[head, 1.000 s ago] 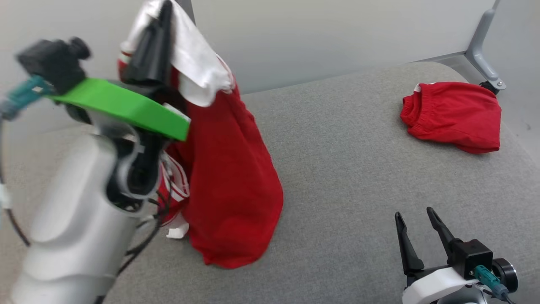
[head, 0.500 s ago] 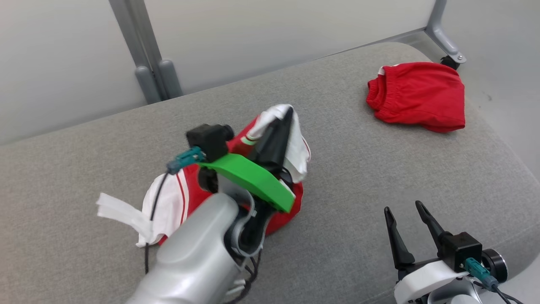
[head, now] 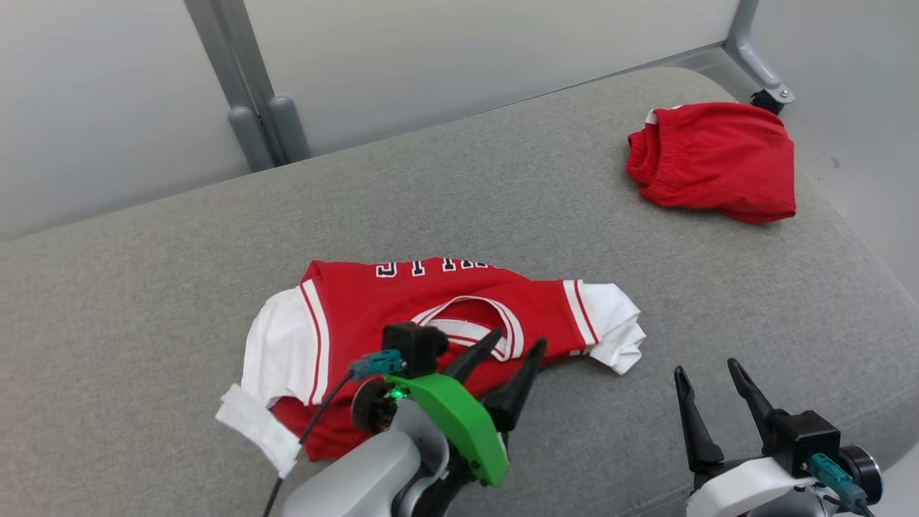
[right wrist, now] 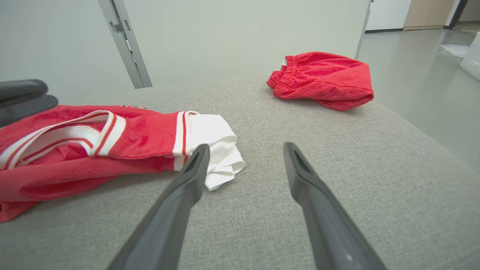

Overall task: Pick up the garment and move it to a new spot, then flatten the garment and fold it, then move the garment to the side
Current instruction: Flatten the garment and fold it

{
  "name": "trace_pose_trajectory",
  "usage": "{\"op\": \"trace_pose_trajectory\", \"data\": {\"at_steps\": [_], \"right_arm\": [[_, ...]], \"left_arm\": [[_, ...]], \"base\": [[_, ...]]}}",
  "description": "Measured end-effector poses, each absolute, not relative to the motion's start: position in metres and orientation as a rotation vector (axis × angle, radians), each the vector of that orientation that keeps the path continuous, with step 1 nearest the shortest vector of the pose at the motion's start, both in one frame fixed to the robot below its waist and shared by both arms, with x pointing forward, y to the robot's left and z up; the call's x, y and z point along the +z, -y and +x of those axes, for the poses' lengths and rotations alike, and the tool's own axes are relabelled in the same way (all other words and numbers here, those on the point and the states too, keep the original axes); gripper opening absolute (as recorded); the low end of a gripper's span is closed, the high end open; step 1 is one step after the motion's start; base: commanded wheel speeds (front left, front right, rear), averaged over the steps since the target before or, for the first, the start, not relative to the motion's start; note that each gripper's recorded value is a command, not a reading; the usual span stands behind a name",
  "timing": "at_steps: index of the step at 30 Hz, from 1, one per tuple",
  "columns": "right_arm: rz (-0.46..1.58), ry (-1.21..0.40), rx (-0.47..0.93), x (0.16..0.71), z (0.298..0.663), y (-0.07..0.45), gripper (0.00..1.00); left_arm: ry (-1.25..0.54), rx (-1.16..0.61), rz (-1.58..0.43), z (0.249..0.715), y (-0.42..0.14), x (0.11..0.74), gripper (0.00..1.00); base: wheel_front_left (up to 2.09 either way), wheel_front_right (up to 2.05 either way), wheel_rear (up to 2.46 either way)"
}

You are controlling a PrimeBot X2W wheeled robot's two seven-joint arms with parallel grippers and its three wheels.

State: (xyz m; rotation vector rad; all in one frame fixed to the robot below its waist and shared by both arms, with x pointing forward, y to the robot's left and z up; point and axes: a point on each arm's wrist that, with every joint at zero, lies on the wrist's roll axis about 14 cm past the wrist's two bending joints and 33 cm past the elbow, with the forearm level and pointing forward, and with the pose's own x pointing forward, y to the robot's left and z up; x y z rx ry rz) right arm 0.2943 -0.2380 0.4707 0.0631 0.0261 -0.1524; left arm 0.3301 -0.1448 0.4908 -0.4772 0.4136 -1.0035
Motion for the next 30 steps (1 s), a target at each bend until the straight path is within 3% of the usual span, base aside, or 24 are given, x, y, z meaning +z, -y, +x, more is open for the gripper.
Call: {"op": "trace_pose_trajectory", "data": {"at_steps": [9,17,23,30], "right_arm": [[0.064,-0.015,-0.09,0.474,0.308,0.221,1.0],[0.066,-0.039,-0.059,0.467,0.314,0.212,1.0],[0.065,-0.057,-0.034,0.463,0.325,0.205,1.0],[0.061,-0.079,-0.053,0.457,0.326,0.211,1.0]], "left_arm": [[-0.331,-0.687,-0.34,0.375,0.04,0.467,1.0],[-0.411,-0.367,-0.273,0.404,-0.065,0.429,1.0],[-0.526,-0.281,-0.229,0.412,-0.093,0.394,1.0],[-0.611,-0.319,-0.234,0.411,-0.08,0.372,1.0]], "base": [[0.0,0.0,0.0],[0.0,0.0,0.0],[0.0,0.0,0.0],[0.0,0.0,0.0]]}}
